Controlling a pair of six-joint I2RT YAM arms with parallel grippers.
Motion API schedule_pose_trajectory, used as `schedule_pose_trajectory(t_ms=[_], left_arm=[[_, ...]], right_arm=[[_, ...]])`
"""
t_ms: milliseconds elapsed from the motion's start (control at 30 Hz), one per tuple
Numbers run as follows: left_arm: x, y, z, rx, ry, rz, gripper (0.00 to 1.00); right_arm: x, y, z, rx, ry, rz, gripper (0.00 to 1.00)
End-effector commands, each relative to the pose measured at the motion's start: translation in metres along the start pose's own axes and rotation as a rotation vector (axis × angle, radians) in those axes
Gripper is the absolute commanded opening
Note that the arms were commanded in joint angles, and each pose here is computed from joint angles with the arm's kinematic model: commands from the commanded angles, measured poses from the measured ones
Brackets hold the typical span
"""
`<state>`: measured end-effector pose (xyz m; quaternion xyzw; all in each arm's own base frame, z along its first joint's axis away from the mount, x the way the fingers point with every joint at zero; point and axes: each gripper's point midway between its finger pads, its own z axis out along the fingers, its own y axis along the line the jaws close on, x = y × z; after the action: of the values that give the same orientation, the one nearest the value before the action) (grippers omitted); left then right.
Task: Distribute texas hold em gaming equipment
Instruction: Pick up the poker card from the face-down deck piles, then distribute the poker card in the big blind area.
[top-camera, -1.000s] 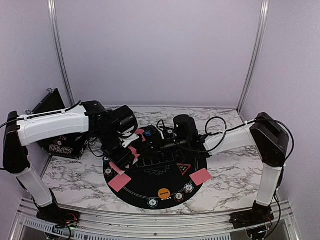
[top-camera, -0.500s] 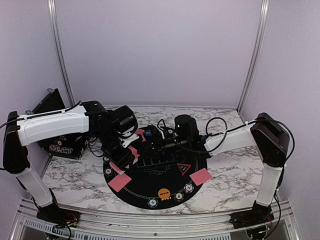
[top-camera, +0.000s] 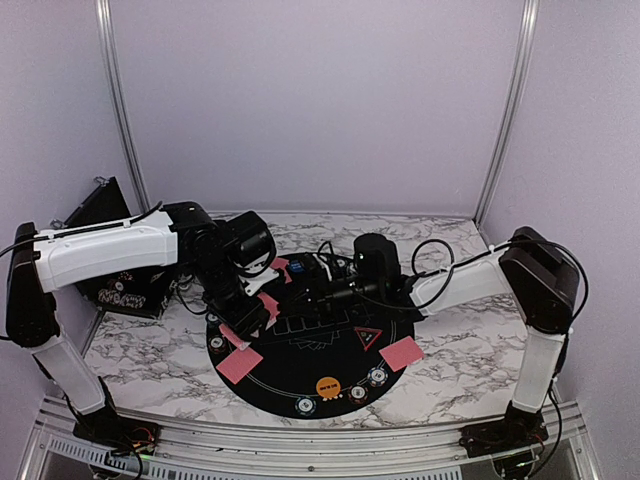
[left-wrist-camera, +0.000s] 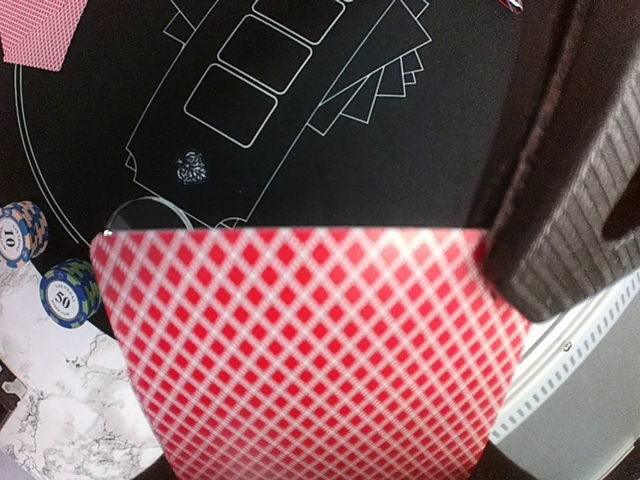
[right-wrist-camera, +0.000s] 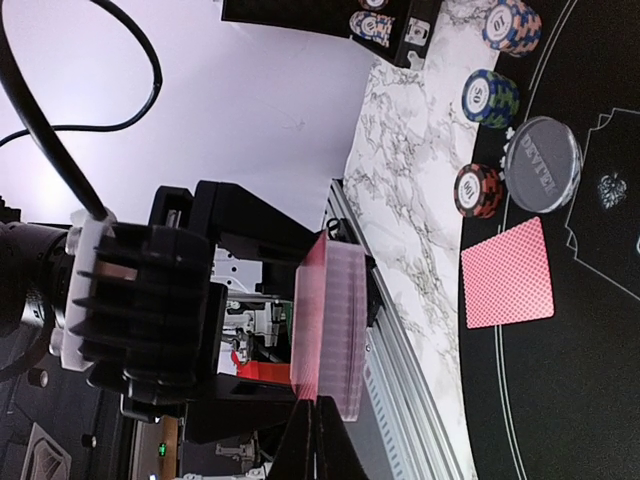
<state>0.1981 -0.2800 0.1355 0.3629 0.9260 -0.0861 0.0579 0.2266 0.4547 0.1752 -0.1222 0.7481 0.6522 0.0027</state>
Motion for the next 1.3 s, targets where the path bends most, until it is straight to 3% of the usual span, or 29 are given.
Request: schedule_pose_trajectory(t_ms=[0, 667, 1033, 1267], left_arm=[[-0.002, 0.0, -0.003, -0.003, -0.01, 0.014, 0.57], [-0.002, 0.0, -0.001, -0.005, -0.004, 0.014, 0.58], [-0.005, 0.0, -0.002, -0.004, -0.008, 0.015, 0.57], [-0.006, -0.001, -0.002, -0.001, -0.01, 0.017, 0.58]], right_arm=[[-0.004, 0.022, -0.012, -0.077, -0.015, -0.027, 0.0], [-0.019, 0.01, -0.094, -0.071, -0.156, -0.031, 0.0], [0.001, -0.057, -0.194, 0.086, -0.355, 0.068, 0.0], [0.049, -0.105, -0.253, 0.196, -0.456, 0.181, 0.0]])
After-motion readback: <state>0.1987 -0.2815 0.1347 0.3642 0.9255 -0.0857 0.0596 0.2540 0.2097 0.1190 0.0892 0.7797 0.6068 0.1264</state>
